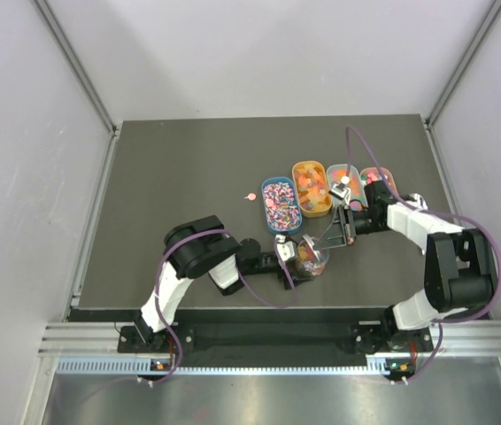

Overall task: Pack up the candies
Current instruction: Close the bottle lid on the packing bottle.

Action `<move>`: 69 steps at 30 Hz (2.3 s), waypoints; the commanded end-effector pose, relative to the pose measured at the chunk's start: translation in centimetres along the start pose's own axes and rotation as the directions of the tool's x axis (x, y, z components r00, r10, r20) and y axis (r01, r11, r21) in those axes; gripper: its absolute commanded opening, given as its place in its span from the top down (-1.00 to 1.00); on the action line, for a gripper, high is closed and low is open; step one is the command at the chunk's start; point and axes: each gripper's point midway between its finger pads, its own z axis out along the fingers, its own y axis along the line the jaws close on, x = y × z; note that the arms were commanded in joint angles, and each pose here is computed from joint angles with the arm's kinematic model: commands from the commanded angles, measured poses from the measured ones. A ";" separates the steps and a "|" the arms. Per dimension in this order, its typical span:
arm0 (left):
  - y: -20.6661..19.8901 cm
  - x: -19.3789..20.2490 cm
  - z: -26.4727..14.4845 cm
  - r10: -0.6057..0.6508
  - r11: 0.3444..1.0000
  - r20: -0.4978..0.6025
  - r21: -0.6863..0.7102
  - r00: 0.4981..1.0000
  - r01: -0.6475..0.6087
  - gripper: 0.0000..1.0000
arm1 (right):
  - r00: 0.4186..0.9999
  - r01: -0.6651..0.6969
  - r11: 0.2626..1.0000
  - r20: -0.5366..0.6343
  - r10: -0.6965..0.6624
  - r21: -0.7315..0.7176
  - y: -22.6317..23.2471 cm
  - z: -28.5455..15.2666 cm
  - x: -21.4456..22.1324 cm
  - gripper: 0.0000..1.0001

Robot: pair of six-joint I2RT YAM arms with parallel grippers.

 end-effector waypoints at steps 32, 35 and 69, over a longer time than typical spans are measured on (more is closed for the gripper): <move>1.0 2.2 -0.9 0.127 0.989 0.006 -0.073 0.992 -0.126 1.00 | 0.980 0.155 0.980 -0.147 -0.137 0.123 -2.6 -4.4 -0.6 0.58; 1.1 2.2 -0.8 0.130 0.989 0.006 -0.075 0.992 -0.129 1.00 | 0.979 0.156 0.980 -0.150 -0.136 0.124 -2.7 -4.4 -0.5 0.47; 1.3 2.1 -1.6 0.199 0.975 -0.003 -0.098 0.980 -0.198 1.00 | 0.968 0.212 0.961 -0.176 -0.181 0.177 -3.0 -5.8 -0.5 -0.99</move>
